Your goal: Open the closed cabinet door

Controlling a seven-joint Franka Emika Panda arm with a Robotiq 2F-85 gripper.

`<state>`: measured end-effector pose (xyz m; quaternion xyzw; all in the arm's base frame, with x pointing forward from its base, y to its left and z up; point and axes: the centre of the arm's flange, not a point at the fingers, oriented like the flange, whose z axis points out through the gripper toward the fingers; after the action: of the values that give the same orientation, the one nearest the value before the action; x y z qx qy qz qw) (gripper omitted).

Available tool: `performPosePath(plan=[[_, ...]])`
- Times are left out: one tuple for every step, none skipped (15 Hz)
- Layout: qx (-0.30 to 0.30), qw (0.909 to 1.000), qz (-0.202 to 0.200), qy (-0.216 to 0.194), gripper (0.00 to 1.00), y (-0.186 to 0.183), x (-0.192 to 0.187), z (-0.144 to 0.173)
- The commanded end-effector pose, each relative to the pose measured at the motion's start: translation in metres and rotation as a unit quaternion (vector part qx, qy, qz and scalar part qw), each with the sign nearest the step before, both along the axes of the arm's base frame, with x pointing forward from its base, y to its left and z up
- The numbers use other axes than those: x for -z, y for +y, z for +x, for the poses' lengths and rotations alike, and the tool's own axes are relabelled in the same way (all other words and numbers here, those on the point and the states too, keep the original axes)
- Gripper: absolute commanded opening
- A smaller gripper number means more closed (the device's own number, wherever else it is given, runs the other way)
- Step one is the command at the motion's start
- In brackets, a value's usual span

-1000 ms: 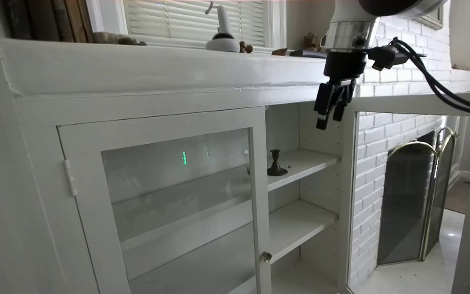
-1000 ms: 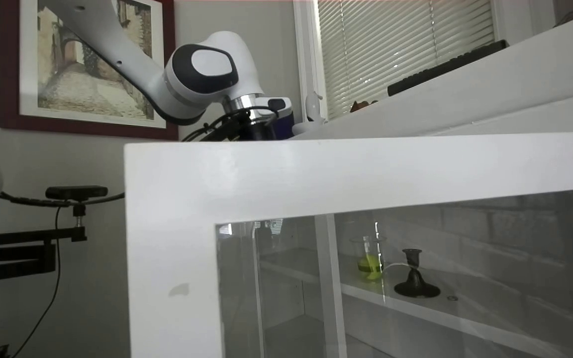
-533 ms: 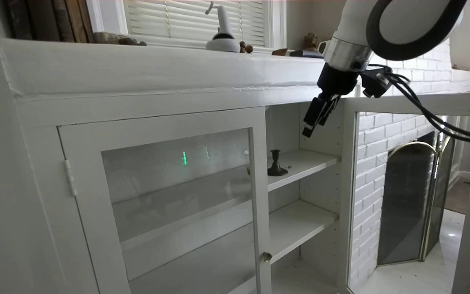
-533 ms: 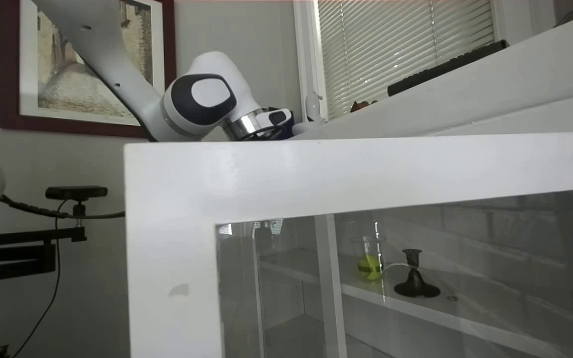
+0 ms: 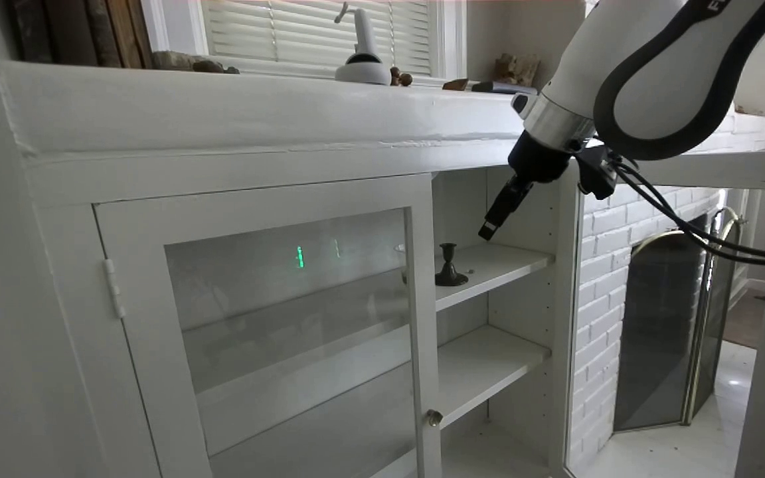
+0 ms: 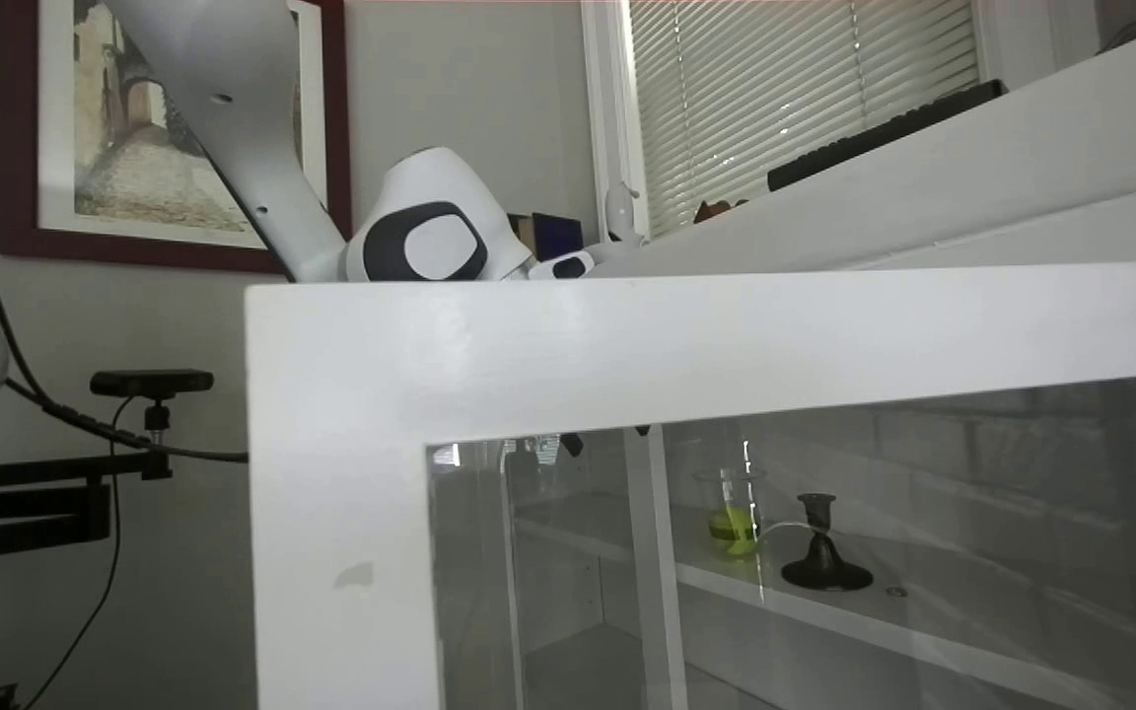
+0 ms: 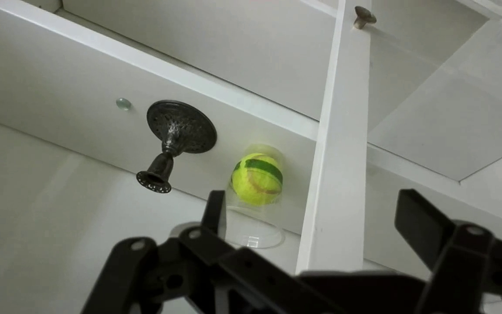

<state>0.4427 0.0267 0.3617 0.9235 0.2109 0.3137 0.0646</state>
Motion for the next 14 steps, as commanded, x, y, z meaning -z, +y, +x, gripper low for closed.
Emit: performPosePath(plan=[[0.0, 1.0, 0.0, 0.001, 1.0, 0.0, 0.001, 0.0], [0.0, 1.0, 0.0, 0.001, 1.0, 0.0, 0.001, 0.0], [0.0, 1.0, 0.0, -0.001, 1.0, 0.0, -0.001, 0.0], [0.0, 1.0, 0.0, -0.001, 1.0, 0.0, -0.001, 0.0], [-0.018, 0.9998, -0.005, -0.01, 1.0, -0.001, 0.004, 0.001], [-0.035, 0.9993, -0.003, -0.016, 1.0, -0.001, 0.006, 0.002], [-0.051, 0.9983, -0.014, -0.024, 1.0, -0.003, 0.008, 0.005], [-0.062, 0.9972, -0.026, -0.033, 1.0, -0.007, 0.009, 0.009], [-0.075, 0.9958, -0.032, -0.041, 1.0, -0.012, 0.008, 0.011], [-0.087, 0.9943, -0.039, -0.047, 1.0, -0.016, 0.009, 0.012], [-0.103, 0.9922, -0.046, -0.053, 1.0, -0.022, 0.011, 0.013], [-0.116, 0.9901, -0.051, -0.061, 1.0, -0.026, 0.014, 0.015], [-0.135, 0.9871, -0.049, -0.07, 1.0, -0.03, 0.016, 0.016], [-0.154, 0.9835, -0.047, -0.082, 1.0, -0.031, 0.019, 0.017]])
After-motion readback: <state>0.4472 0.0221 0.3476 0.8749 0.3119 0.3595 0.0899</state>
